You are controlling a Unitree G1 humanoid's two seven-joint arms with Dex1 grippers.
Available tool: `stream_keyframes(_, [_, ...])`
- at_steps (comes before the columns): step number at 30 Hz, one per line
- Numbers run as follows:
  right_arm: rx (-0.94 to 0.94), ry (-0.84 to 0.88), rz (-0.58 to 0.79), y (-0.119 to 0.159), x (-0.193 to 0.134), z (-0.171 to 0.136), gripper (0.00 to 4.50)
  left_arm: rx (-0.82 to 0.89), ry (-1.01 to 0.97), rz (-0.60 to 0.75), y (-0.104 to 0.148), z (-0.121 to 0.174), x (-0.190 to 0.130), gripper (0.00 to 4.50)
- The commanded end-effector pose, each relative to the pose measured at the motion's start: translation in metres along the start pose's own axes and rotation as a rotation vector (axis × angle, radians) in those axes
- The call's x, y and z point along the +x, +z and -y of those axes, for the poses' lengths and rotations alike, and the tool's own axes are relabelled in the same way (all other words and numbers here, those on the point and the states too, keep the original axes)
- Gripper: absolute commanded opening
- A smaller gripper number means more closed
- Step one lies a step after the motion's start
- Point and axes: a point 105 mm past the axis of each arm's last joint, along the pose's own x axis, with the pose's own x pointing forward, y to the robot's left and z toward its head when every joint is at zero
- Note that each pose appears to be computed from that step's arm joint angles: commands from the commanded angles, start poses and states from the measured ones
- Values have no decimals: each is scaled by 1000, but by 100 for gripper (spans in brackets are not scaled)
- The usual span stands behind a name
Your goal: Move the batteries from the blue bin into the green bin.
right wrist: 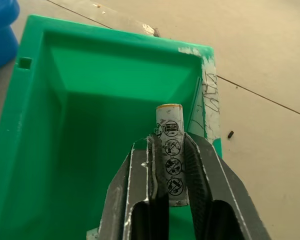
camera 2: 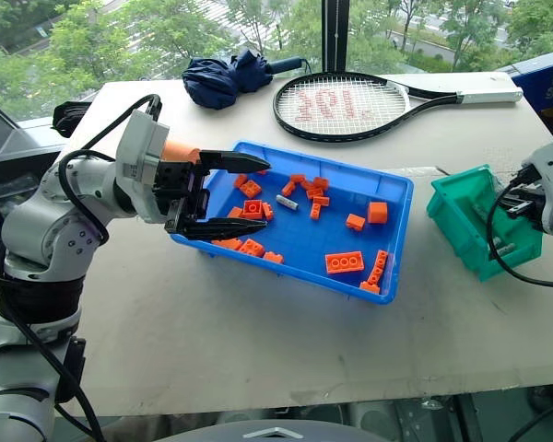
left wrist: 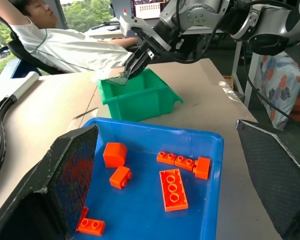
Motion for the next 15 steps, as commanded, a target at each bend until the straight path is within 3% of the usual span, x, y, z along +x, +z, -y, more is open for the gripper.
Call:
stream_keyframes(1, [-10, -57, 79, 17, -10, 11, 229, 55, -4, 1, 9, -1, -1, 450])
stream_keyframes(5, [-56, -29, 141, 39, -4, 1, 434, 54, 35, -34, 5, -4, -10, 450])
stream_keyframes(11, [-84, 273, 322, 99, 21, -80, 434, 30, 143, -123, -7, -14, -40, 450])
stream_keyframes(15, [-130, 477, 367, 120, 41, -143, 434, 2, 230, -210, -19, -17, -67, 450])
